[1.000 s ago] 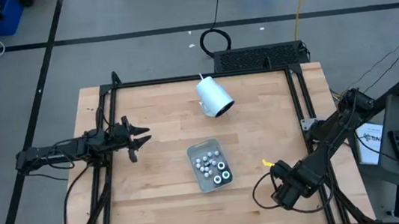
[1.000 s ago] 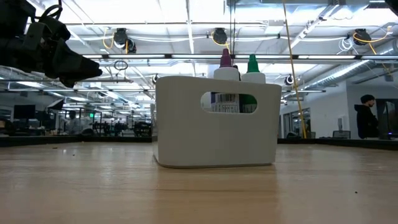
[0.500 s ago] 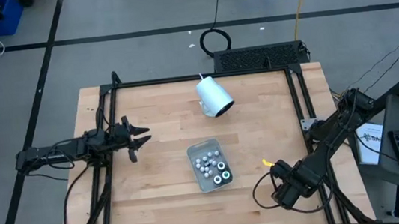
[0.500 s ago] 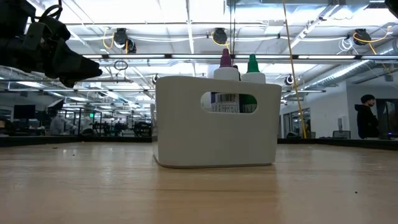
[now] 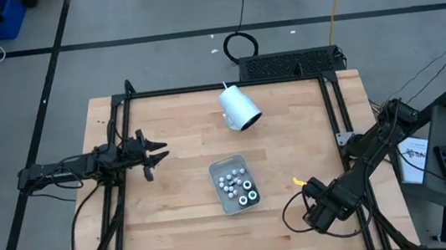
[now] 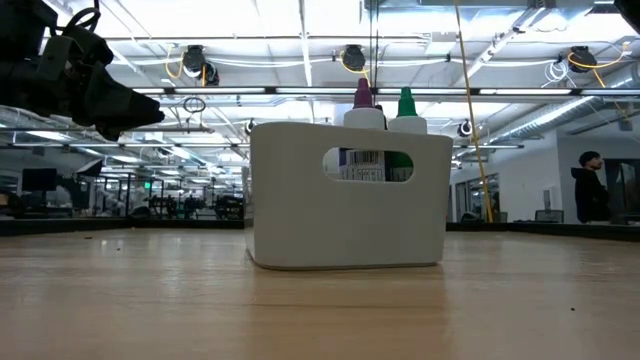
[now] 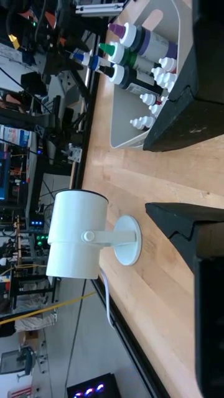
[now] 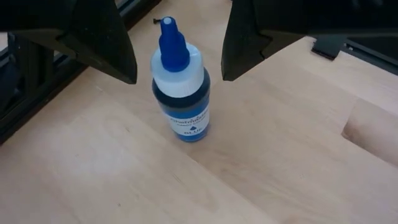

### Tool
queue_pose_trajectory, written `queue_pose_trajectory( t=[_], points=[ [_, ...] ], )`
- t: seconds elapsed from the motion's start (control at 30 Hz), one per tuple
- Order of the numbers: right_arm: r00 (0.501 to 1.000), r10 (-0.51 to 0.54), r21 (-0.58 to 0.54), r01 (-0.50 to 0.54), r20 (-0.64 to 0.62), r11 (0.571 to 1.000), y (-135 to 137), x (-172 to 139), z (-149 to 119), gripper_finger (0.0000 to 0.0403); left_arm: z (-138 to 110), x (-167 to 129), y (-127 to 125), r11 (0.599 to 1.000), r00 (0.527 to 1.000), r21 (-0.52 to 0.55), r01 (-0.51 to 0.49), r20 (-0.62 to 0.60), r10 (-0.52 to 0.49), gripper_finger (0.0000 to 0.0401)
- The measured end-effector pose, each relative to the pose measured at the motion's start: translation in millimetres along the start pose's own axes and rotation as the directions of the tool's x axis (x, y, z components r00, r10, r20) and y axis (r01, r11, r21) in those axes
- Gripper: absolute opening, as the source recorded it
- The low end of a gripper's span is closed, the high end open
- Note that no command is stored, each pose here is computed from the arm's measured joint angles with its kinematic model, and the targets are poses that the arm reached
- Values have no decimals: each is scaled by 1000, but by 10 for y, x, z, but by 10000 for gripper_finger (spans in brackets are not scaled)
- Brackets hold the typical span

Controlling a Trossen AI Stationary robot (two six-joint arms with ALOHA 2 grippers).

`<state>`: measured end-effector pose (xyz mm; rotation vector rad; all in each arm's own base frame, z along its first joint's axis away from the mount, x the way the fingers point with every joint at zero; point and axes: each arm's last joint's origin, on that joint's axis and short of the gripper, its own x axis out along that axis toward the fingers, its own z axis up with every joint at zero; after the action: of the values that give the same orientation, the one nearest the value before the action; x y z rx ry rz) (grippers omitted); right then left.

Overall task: Pick & Place food coloring
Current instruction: Put the big blue food coloring bottle into the gray bin

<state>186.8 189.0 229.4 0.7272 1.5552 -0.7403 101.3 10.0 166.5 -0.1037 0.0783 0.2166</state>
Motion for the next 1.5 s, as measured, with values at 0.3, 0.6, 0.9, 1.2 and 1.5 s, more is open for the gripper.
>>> queue_pose_trajectory(
  t=[0.3, 0.6, 0.9, 1.2, 1.5],
  points=[
    [1000, -2, 1, 2, 9, 1000, -3, 1, 3, 221, 0, 0, 0, 1000, 1000, 0, 0, 0, 0, 147],
    [999, -10, -3, 10, -30, 1000, -23, 126, 6, 221, 0, 0, 0, 1000, 1000, 0, 0, 0, 0, 148],
    [999, 5, -36, -7, -39, 999, -12, 165, 22, 221, 0, 0, 0, 1000, 1000, 0, 0, 0, 0, 147],
    [998, 3, -29, -5, -64, 1000, -13, 161, 24, 221, 0, 0, 0, 1000, 1000, 0, 0, 0, 0, 148],
    [999, 38, -11, -38, -31, 999, -50, 90, 33, 201, -1, 0, 0, 1000, 1000, 0, 0, -1, 0, 147]
  ],
)
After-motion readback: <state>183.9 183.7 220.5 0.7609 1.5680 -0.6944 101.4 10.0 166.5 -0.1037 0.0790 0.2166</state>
